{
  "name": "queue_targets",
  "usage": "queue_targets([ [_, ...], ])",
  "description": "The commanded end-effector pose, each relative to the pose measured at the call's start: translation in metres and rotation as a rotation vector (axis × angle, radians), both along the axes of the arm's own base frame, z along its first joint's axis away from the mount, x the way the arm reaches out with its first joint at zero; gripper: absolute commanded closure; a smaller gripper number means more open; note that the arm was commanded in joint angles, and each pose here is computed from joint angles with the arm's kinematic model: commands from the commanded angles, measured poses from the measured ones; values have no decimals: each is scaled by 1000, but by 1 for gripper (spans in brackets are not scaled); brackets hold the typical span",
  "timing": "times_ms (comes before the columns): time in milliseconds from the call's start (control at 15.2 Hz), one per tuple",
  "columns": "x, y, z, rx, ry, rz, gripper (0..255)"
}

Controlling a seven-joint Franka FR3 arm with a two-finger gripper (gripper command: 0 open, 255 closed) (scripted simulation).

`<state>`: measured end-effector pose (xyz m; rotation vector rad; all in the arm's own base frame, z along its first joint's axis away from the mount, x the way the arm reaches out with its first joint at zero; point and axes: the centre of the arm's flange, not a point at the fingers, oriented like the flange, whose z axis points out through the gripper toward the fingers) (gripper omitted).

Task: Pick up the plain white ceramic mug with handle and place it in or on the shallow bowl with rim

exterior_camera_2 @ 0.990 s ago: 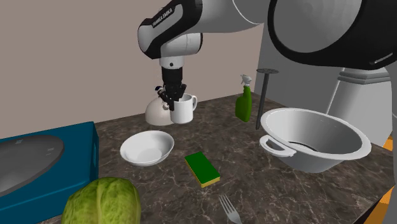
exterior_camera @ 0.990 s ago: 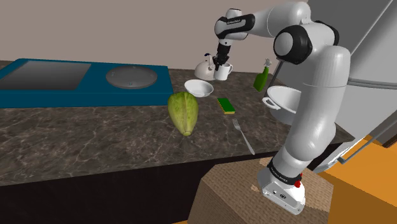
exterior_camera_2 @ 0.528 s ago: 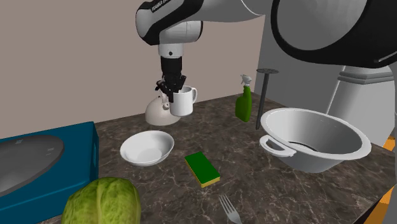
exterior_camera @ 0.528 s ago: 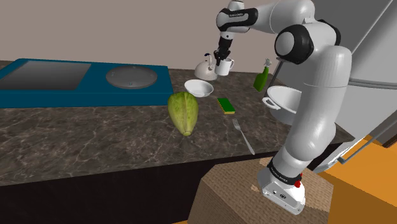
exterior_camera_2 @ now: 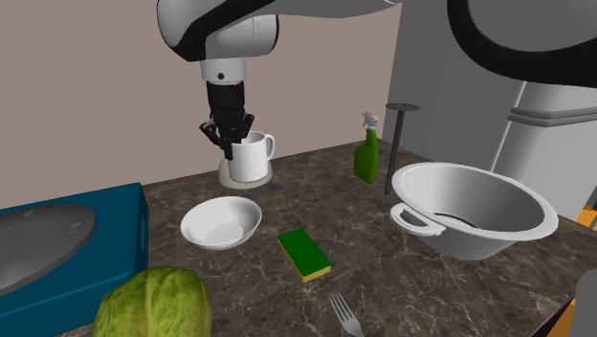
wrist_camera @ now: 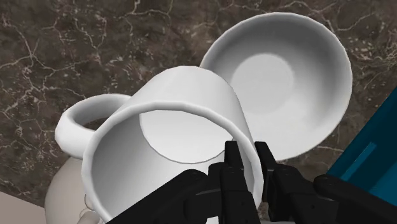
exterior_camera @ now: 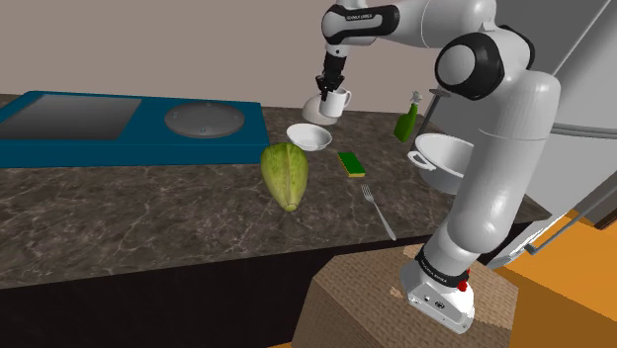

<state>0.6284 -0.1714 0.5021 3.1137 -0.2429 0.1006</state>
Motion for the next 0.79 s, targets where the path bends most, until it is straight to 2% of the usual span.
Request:
queue_targets([
  [0,3,26,7,0,-1,-2,255],
  [330,11,85,17,0,-1,-2,255],
  [726,11,85,-15,0,-1,-2,255],
])
